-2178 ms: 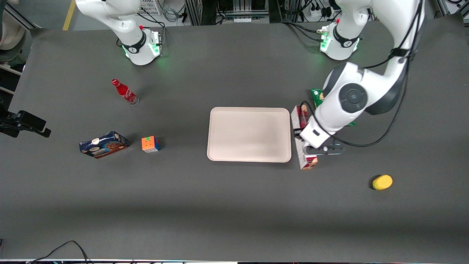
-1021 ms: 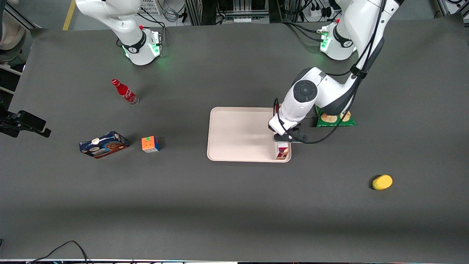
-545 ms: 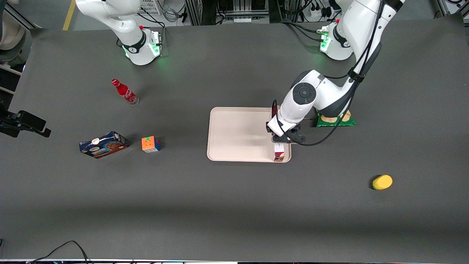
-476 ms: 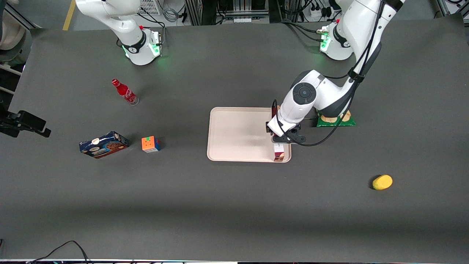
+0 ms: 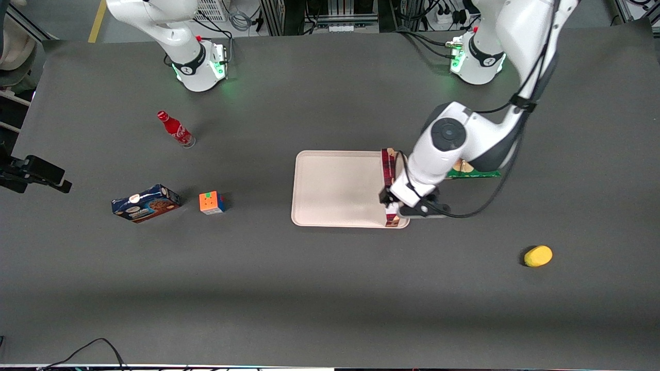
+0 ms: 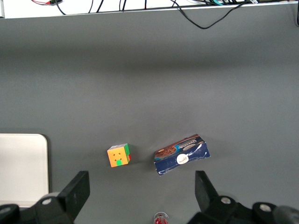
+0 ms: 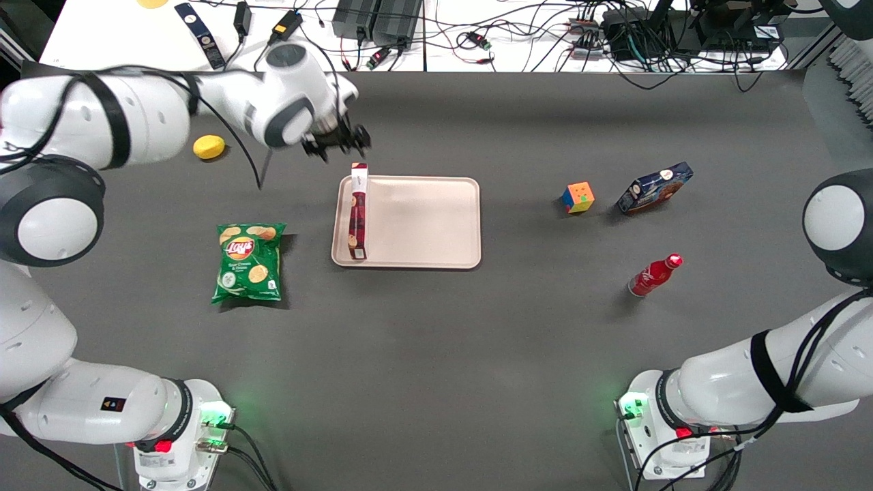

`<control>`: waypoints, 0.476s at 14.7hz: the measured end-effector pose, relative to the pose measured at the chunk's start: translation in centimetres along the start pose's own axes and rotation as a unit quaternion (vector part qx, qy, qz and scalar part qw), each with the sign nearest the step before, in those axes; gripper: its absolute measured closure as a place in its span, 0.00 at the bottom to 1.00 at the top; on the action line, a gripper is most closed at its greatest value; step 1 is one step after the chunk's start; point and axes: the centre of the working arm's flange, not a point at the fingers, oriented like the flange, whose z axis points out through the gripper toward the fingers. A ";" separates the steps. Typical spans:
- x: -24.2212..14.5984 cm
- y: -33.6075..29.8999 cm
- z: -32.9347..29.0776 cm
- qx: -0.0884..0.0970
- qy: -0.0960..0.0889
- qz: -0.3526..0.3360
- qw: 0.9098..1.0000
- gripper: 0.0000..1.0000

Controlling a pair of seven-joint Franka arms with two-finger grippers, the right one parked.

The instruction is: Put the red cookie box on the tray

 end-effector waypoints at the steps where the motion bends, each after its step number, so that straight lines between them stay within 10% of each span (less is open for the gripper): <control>1: 2.2 -1.6 -1.9 0.017 0.004 0.011 1.000 0.00; 4: 8.8 -8.6 -8.7 0.066 0.001 0.043 0.997 0.00; 7: 12.5 -14.8 -16.1 0.078 -0.008 0.040 0.996 0.00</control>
